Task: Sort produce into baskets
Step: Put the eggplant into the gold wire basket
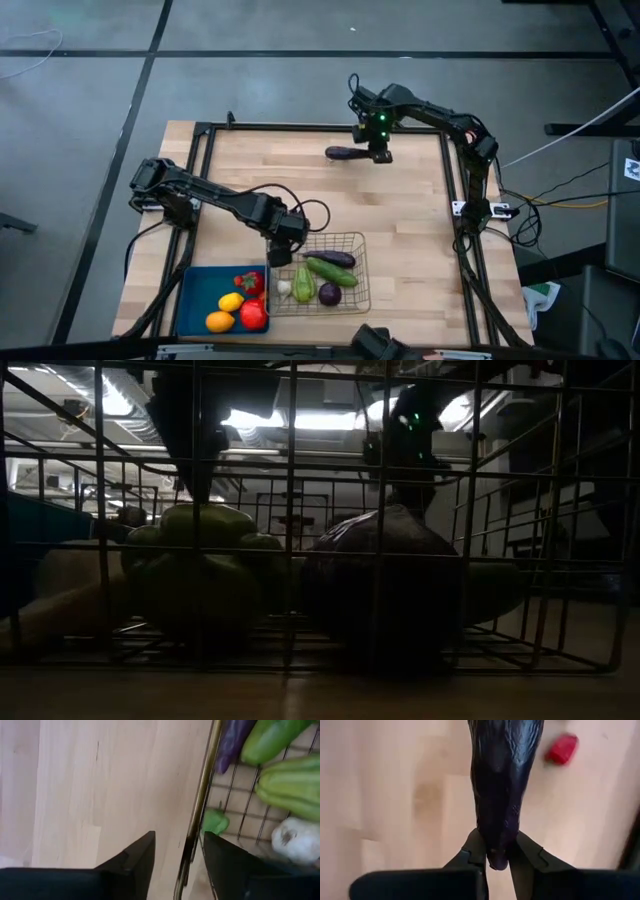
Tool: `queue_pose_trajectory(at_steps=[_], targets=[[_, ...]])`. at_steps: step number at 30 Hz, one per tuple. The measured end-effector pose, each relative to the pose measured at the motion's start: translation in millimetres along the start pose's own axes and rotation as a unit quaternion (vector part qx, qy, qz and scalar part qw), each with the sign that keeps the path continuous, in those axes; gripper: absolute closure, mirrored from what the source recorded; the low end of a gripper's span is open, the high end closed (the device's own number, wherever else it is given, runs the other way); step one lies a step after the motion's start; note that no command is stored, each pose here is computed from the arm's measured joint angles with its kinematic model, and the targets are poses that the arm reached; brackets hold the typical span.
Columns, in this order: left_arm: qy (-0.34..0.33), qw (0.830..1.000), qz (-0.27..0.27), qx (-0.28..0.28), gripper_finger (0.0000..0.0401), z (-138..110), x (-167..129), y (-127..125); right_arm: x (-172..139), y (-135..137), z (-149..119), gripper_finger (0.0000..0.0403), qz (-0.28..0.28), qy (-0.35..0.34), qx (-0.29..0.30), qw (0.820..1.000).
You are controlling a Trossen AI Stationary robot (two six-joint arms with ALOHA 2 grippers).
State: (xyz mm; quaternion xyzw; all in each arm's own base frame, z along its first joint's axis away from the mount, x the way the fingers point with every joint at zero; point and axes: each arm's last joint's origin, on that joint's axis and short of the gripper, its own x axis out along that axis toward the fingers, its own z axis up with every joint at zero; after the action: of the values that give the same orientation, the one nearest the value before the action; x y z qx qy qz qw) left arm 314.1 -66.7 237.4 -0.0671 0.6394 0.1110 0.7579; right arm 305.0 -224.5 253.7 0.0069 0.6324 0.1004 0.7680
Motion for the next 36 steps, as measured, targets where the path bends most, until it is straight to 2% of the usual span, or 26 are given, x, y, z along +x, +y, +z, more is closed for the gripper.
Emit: queue_pose_trajectory(at_steps=[8,13,17,23,36], targets=[[-0.009,1.0,-0.004,0.014,0.0217,3,0,1,-16,60,42,0.0355,0.033,0.027,-0.059,0.997],[-0.004,1.0,-0.002,0.018,0.0222,1,0,1,-8,106,58,0.0355,0.064,0.075,-0.103,0.99],[-0.004,1.0,-0.002,0.024,0.0229,0,0,-1,-1,138,70,0.0355,0.057,0.099,-0.133,0.984],[-0.004,1.0,-0.002,0.027,0.0241,0,0,-1,-1,181,79,0.0355,0.014,0.123,-0.192,0.974],[-0.006,1.0,-0.002,0.026,0.0254,1,0,-1,6,244,87,0.0354,0.017,0.128,-0.267,0.955]])
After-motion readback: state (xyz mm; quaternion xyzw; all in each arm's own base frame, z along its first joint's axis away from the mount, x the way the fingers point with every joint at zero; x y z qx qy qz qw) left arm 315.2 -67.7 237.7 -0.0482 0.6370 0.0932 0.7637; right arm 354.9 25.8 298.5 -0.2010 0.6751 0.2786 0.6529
